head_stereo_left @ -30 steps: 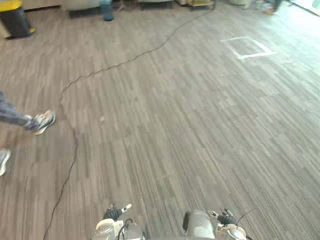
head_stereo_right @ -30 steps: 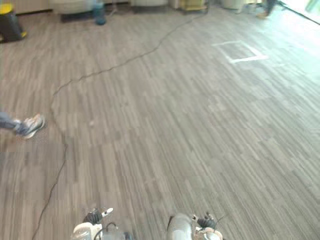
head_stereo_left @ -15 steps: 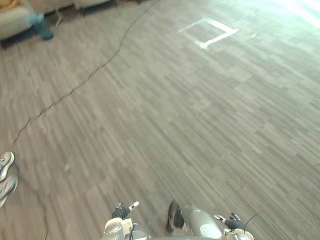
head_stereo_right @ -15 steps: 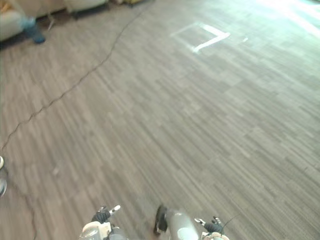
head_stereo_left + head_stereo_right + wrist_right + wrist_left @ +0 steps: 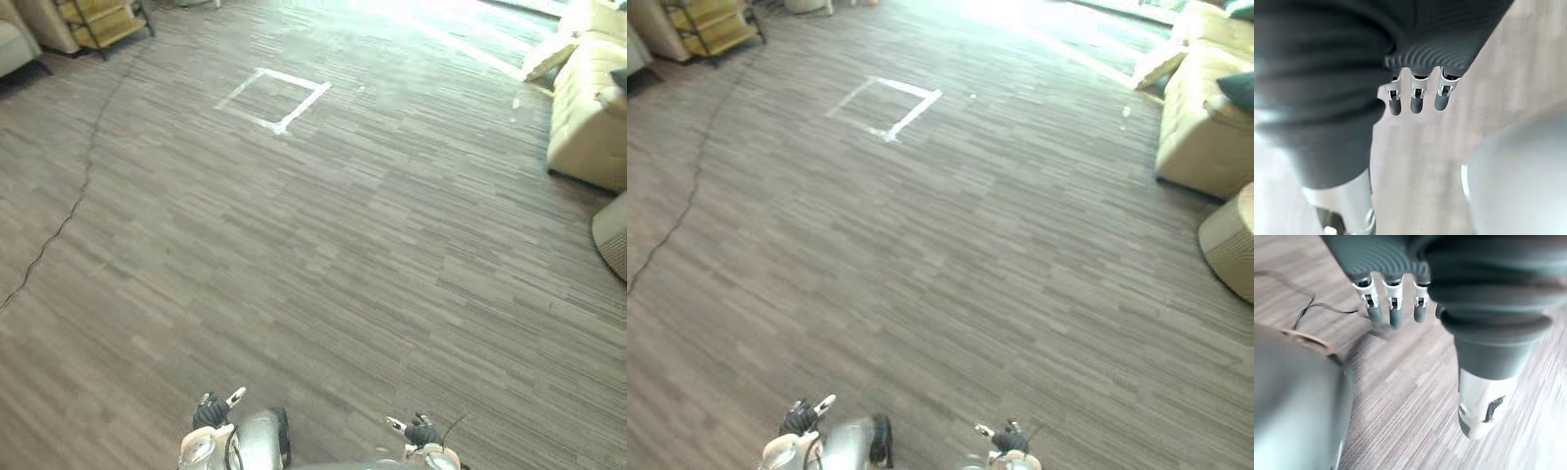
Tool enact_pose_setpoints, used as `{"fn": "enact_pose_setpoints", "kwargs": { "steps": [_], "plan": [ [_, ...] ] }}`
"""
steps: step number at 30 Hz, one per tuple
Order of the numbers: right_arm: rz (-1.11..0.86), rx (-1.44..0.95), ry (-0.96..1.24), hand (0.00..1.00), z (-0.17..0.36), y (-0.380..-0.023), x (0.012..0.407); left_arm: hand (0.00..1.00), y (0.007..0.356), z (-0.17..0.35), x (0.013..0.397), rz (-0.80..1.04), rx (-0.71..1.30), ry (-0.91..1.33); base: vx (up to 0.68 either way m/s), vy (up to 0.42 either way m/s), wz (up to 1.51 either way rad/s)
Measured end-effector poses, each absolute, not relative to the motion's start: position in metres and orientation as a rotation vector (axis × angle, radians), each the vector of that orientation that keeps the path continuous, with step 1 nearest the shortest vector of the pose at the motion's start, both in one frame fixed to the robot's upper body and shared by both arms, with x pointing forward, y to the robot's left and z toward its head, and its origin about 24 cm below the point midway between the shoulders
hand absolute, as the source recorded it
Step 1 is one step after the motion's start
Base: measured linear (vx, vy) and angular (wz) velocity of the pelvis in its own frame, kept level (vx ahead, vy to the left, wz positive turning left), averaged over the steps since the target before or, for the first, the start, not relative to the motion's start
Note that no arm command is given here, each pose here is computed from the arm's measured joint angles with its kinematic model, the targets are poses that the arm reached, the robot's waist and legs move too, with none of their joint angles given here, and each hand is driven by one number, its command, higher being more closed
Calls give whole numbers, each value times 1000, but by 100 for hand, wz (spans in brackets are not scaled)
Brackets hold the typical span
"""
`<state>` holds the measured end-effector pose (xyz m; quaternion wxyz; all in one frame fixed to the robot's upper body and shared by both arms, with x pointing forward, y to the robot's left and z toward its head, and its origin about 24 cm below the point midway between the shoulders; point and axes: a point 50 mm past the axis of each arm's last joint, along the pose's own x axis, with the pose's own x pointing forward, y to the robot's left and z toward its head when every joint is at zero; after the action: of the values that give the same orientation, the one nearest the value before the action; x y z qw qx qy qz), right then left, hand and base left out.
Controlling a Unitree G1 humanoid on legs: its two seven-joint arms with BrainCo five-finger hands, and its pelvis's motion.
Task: Pick up cushions and gather them together orderly.
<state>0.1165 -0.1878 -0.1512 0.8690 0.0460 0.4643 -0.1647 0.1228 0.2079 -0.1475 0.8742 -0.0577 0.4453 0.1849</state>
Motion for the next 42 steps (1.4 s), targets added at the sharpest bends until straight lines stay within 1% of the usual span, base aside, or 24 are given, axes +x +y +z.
{"fn": "enact_pose_setpoints", "kwargs": {
  "steps": [4, 8, 10, 13, 15, 20, 22, 26, 27, 28, 30, 32, 35, 37, 39, 42],
  "plan": [
    [-341, 78, 927, 0, -146, -194, 130, 0, 198, -150, 122, 328, -95, 952, 544, 102, -10],
    [-337, 60, 905, 0, -142, -201, 141, 0, 196, -152, 122, 267, -35, 979, 610, -71, -1],
    [-357, 54, 941, 0, -146, -207, 130, 0, 197, -153, 118, 262, -16, 994, 753, -201, 15],
    [-404, 16, 960, 0, -145, -227, 124, 0, 179, -157, 114, 239, -46, 1012, 655, -215, -3],
    [-420, 15, 962, 0, -144, -231, 124, 0, 182, -156, 114, 282, -79, 1004, 719, -204, -27],
    [-386, 24, 1007, 0, -151, -216, 115, 0, 201, -146, 126, 329, -66, 915, 535, -110, -38],
    [-383, 28, 995, 0, -150, -215, 119, 0, 197, -142, 133, 331, -90, 866, 639, -13, -76],
    [-379, 27, 1005, 0, -151, -213, 120, 0, 194, -143, 132, 346, -126, 864, 609, 223, -77],
    [-377, 31, 1015, 0, -152, -210, 118, 0, 197, -142, 132, 349, -123, 860, 768, 372, -99],
    [-377, 45, 1053, 0, -157, -205, 107, 0, 201, -142, 130, 356, -112, 863, 553, 235, -50],
    [-379, 52, 1055, 0, -158, -203, 104, 0, 203, -143, 128, 364, -112, 872, 704, 284, -43],
    [-366, 69, 1048, 0, -158, -196, 109, 0, 213, -142, 130, 363, -73, 879, 649, 268, -16],
    [-355, 55, 1023, 0, -155, -199, 114, 0, 213, -146, 125, 337, -33, 930, 618, 196, 0],
    [-337, 14, 984, 0, -150, -206, 121, 0, 205, -151, 118, 280, 7, 971, 565, 102, -14],
    [-342, -3, 957, 0, -147, -212, 127, 0, 200, -151, 121, 243, 25, 978, 618, 34, -7],
    [-345, -15, 972, 0, -147, -216, 125, 0, 197, -154, 117, 221, 40, 1004, 645, -33, 16]
  ]
}}
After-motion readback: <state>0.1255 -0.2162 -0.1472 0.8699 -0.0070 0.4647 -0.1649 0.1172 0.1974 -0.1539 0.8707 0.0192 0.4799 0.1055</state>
